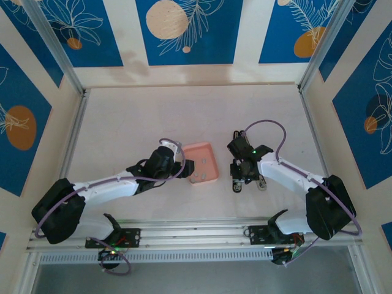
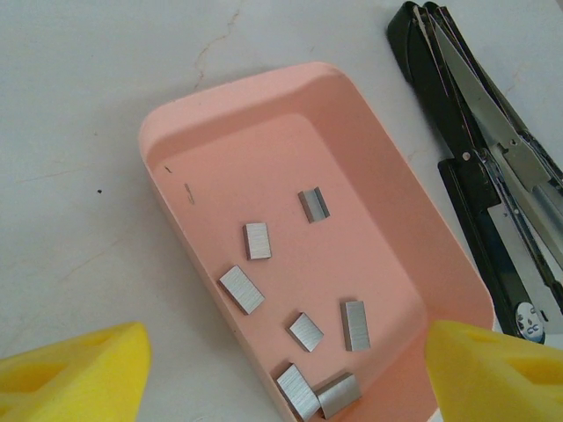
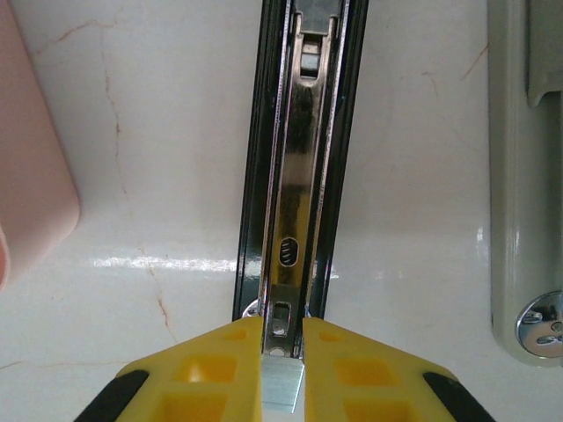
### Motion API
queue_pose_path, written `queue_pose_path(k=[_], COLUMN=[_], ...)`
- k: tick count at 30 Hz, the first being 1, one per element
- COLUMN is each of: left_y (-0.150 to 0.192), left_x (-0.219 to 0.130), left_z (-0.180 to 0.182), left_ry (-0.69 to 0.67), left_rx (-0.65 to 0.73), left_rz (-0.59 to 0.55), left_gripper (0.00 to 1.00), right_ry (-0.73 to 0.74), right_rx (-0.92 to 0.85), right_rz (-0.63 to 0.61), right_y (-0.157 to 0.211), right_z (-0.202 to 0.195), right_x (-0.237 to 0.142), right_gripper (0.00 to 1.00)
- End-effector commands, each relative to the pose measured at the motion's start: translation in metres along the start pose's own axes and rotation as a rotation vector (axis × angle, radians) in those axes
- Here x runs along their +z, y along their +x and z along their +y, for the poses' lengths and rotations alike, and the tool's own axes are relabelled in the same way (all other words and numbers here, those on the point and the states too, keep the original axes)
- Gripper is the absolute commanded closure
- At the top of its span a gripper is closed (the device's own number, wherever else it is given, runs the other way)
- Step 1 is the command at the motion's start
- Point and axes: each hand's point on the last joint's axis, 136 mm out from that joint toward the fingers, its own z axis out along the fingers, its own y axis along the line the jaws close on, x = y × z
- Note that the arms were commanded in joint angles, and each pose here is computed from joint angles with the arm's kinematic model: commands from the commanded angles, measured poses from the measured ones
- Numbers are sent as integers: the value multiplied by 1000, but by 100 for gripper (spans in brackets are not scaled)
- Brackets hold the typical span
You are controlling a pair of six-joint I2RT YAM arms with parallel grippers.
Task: Load the staples into the stapler
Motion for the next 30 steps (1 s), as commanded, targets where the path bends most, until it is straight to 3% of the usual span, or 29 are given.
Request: queue_pose_path(k=[1, 30], left_y=[-5, -2], left_x=[-3, -3], left_z=[-7, -7], left_ry=[7, 4], left_rx=[25, 28], left_rz=[-15, -10], left_gripper=[19, 19], right_ry=[6, 17], right_rx=[-7, -6], right_rz=[1, 27], right_y=[-4, 3], right_z=[0, -3], right_x=[-3, 6], right_gripper=[83, 83])
